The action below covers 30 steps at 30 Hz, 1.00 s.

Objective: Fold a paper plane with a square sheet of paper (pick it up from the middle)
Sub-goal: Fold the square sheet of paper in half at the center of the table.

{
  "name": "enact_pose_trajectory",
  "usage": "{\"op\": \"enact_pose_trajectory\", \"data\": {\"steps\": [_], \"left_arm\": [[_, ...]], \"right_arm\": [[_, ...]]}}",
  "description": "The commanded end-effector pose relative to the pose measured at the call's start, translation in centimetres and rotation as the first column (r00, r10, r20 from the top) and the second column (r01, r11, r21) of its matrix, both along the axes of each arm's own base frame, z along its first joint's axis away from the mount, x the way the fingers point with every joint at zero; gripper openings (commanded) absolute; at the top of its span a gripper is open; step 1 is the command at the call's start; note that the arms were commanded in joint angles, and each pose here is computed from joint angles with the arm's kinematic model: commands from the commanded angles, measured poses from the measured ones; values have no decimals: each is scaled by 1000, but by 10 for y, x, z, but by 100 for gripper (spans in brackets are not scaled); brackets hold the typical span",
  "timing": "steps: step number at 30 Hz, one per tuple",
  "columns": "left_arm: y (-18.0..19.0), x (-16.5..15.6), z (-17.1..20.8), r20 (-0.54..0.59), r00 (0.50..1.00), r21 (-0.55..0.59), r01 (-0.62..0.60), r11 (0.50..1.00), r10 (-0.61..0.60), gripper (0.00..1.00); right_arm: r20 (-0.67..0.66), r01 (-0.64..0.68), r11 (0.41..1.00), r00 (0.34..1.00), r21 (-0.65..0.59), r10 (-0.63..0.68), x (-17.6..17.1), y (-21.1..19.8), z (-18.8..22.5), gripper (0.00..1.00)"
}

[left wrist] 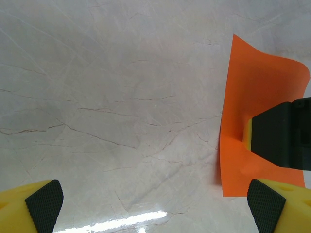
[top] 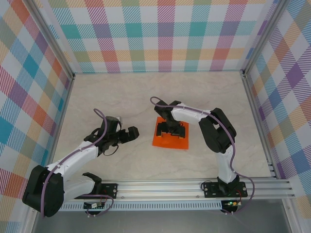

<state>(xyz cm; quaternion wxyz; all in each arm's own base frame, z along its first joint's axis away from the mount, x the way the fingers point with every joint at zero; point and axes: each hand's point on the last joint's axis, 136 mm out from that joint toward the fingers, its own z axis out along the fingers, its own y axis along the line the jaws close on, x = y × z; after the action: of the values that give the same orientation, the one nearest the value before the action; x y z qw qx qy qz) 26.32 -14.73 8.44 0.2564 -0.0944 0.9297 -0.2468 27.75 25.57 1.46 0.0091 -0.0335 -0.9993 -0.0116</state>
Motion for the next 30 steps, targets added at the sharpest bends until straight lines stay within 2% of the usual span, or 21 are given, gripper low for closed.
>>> {"op": "enact_pose_trajectory", "data": {"steps": [1,4,8,11,17,21,28,30], "left_arm": [[-4,4,12,36,999,-7,19,1000,-18,100],[-4,3,14,37,999,-8,22,1000,-21,100],[-4,3,15,41,999,-14,20,1000,-20,100],[-4,2,16,44,999,-20,20,1000,-19,100],[-4,0,15,38,999,-25,20,1000,-19,100],[-4,0,15,38,999,-28,19,999,-18,100],[-3,-1,18,45,999,-24,17,1000,-16,100],[-3,-1,17,44,999,-24,17,1000,-16,100]], "right_arm": [[-58,4,1000,998,-16,-5,-21,-4,-9,100],[-31,-24,1000,999,-2,24,-25,0,1,100],[-23,-89,992,996,89,91,-38,13,10,100],[-32,-90,996,995,18,90,-47,-1,5,100],[-64,-85,996,994,15,86,-61,-6,-13,100],[-52,-79,997,996,-22,78,-54,-7,-7,98],[81,-97,995,992,1,96,-25,6,33,95],[110,-95,995,990,5,94,-18,9,40,100]]}}
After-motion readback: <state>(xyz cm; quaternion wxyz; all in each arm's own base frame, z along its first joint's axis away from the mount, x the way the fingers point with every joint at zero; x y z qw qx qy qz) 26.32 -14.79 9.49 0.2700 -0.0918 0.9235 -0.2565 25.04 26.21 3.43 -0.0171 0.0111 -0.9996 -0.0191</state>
